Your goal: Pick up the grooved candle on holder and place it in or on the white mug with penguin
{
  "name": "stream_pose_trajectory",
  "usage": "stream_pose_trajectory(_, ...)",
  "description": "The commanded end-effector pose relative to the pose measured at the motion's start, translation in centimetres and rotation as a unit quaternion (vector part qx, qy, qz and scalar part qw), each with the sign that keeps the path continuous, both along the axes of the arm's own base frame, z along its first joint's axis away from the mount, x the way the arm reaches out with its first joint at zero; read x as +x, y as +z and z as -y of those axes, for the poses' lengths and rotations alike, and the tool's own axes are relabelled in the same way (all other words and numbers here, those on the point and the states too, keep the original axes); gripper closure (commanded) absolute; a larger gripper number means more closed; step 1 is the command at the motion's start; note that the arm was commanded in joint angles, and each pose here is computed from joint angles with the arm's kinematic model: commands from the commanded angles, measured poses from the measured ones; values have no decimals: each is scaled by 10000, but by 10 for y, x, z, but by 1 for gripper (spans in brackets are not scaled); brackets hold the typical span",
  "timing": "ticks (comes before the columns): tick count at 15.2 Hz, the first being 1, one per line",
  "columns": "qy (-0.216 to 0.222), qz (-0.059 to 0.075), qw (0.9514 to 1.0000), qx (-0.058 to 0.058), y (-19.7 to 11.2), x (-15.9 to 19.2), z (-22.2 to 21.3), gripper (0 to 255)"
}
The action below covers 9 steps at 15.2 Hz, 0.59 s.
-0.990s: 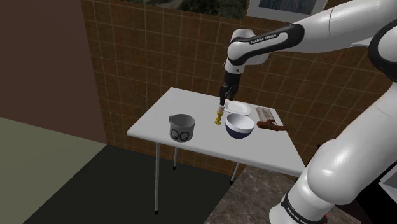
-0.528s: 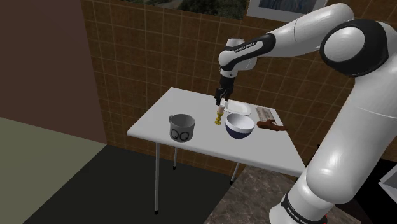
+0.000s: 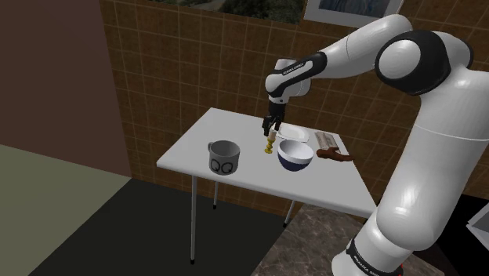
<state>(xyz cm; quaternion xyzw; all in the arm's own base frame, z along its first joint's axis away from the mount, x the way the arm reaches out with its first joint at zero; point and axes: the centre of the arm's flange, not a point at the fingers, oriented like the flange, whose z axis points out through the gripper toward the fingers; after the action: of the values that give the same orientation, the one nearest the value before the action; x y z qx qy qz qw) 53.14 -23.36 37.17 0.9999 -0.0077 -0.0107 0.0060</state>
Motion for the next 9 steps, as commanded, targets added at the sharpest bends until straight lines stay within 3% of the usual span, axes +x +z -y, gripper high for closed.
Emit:
stream_pose_trajectory(1,0,2,10000,-1,-8,-1,1,0)
stream_pose_trajectory(8,0,2,10000,-1,-8,-1,1,0)
stream_pose_trajectory(9,0,2,10000,-1,-8,-1,1,255)
